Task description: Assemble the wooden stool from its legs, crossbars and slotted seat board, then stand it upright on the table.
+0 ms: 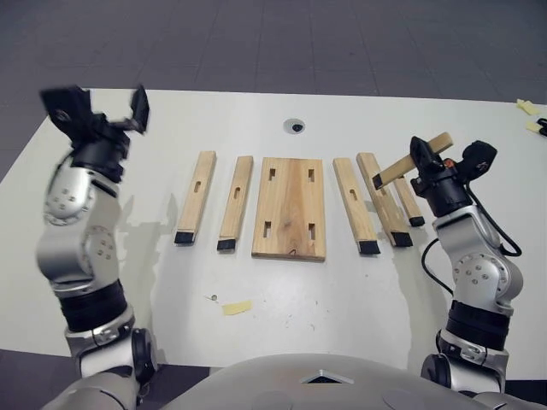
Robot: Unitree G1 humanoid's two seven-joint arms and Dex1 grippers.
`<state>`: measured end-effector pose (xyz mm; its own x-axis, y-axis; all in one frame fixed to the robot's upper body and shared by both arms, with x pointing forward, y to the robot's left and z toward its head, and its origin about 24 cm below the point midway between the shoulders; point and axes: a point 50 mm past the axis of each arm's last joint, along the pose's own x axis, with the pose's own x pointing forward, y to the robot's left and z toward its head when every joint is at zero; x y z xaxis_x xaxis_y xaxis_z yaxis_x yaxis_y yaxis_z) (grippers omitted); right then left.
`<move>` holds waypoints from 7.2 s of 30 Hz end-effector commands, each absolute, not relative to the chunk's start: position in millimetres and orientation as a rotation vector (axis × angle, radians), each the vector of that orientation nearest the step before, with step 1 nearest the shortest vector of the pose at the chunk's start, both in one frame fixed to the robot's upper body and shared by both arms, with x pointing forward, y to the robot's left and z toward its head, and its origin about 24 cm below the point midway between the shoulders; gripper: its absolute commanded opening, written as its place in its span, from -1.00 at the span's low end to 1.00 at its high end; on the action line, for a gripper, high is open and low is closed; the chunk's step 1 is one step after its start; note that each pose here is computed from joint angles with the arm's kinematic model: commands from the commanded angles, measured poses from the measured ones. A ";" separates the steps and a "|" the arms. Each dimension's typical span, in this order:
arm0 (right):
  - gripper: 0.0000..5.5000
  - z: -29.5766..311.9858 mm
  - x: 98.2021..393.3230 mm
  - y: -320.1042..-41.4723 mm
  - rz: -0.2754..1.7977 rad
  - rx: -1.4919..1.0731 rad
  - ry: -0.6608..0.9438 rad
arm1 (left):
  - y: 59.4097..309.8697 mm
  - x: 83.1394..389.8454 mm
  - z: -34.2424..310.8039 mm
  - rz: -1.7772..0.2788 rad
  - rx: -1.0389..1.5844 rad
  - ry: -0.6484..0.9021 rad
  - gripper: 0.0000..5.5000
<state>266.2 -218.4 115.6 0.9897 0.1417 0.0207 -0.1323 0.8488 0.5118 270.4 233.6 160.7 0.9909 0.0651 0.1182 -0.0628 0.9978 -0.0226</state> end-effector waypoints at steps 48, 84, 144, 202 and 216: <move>-0.84 33.1 259.6 -204.5 0.021 0.192 0.365 | 192.5 277.5 124.3 -0.059 0.100 -0.050 0.96; -0.70 73.2 270.8 -208.5 0.014 0.085 0.119 | 196.5 281.0 126.6 -0.034 0.160 -0.085 0.96; 0.96 99.4 329.2 -197.2 0.277 0.053 0.133 | 191.5 283.5 118.9 -0.022 0.113 -0.080 0.96; 0.96 58.6 218.0 -237.7 0.401 0.314 0.561 | 197.9 250.9 83.5 0.038 0.143 0.057 0.96; 0.85 69.4 221.3 -221.3 0.361 0.072 0.747 | 189.6 255.2 80.7 0.018 0.145 0.049 0.96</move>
